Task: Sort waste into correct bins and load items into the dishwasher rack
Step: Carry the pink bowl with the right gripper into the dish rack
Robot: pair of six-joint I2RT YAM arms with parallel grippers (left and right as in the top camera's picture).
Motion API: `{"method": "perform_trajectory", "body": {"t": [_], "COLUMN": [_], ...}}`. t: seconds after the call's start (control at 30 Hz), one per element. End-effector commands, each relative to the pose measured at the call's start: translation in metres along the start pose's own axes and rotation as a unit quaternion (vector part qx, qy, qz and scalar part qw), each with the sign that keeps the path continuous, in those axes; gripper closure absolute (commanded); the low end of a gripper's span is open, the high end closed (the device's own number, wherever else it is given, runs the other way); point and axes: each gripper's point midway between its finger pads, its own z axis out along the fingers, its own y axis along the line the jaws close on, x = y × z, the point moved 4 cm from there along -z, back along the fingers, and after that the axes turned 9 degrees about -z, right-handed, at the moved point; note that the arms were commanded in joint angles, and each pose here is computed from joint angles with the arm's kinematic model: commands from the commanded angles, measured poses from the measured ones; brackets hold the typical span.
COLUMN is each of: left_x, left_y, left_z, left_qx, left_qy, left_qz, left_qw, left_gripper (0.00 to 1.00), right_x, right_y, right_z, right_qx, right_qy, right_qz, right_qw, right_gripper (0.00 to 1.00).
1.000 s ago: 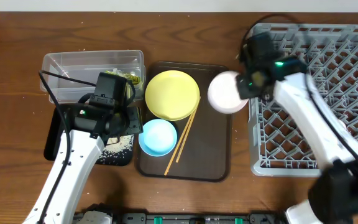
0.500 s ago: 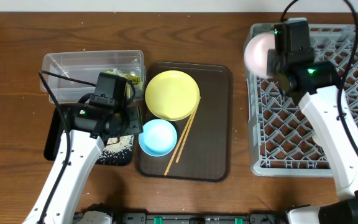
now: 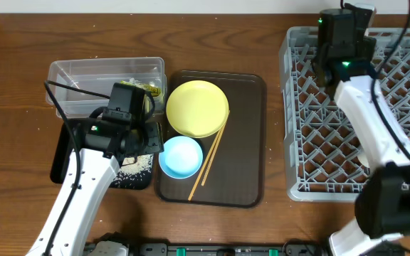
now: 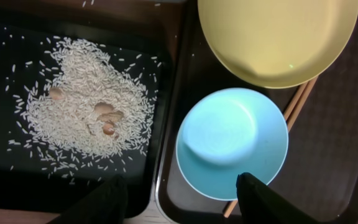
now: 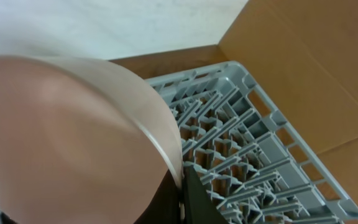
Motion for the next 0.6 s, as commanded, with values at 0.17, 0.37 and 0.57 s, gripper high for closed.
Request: {"method": "perform_trajectory", "body": {"t": [0.17,0.37,0.57], "left_x": [-0.001,-0.001,0.0], "left_y": [0.004,0.004,0.005], "left_z": [0.0,0.0,0.0], "left_qx": [-0.01,-0.01,-0.011], "left_qy": [-0.004,-0.004,-0.002], "left_qz": [0.002,0.002,0.002], "left_qw": [1.0,1.0,1.0], "left_gripper": [0.41,0.41,0.41], "right_x": [0.011,0.013,0.016], "right_y": [0.02,0.03,0.035], "right_z": [0.029,0.039,0.044], "right_qx": [0.032,0.033,0.033], "right_qy": [0.005,-0.001,-0.001], "right_qz": [-0.007,0.0,0.001], "right_qw": [0.999,0.999,0.999], "right_gripper": [0.99,0.99,0.99]}}
